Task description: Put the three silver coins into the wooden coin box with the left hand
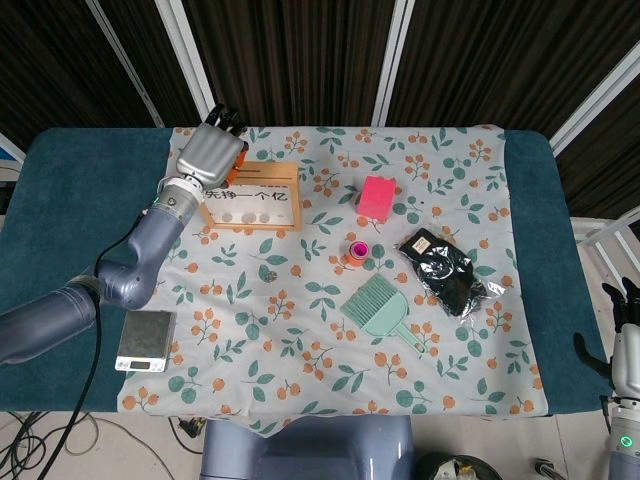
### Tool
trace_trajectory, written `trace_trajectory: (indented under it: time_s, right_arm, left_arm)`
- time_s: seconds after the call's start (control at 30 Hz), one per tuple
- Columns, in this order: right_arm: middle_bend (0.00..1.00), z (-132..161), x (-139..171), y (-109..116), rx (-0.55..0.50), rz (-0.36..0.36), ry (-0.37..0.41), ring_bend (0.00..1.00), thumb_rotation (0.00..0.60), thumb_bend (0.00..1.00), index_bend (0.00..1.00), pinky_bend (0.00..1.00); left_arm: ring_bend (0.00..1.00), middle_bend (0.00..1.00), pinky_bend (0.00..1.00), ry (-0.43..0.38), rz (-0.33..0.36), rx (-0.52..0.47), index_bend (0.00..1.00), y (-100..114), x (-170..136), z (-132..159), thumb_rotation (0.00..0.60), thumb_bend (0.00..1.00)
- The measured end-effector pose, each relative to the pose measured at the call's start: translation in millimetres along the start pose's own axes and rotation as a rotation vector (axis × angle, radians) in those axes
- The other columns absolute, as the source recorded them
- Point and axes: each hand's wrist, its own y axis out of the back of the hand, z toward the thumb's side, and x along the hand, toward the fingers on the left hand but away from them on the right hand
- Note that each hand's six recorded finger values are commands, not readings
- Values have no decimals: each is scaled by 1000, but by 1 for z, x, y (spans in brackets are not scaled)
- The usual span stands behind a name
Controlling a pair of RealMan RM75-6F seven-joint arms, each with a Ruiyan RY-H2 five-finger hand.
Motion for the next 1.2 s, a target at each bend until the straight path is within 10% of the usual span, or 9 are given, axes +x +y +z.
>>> trace_trajectory:
  time_s: [1.2]
  right_arm:
    - [46,0,0,0,5,0,-1,22,600,395,173,0]
  left_arm:
    - [0,140,0,14,-12,-1,539,7,0,3,600,251]
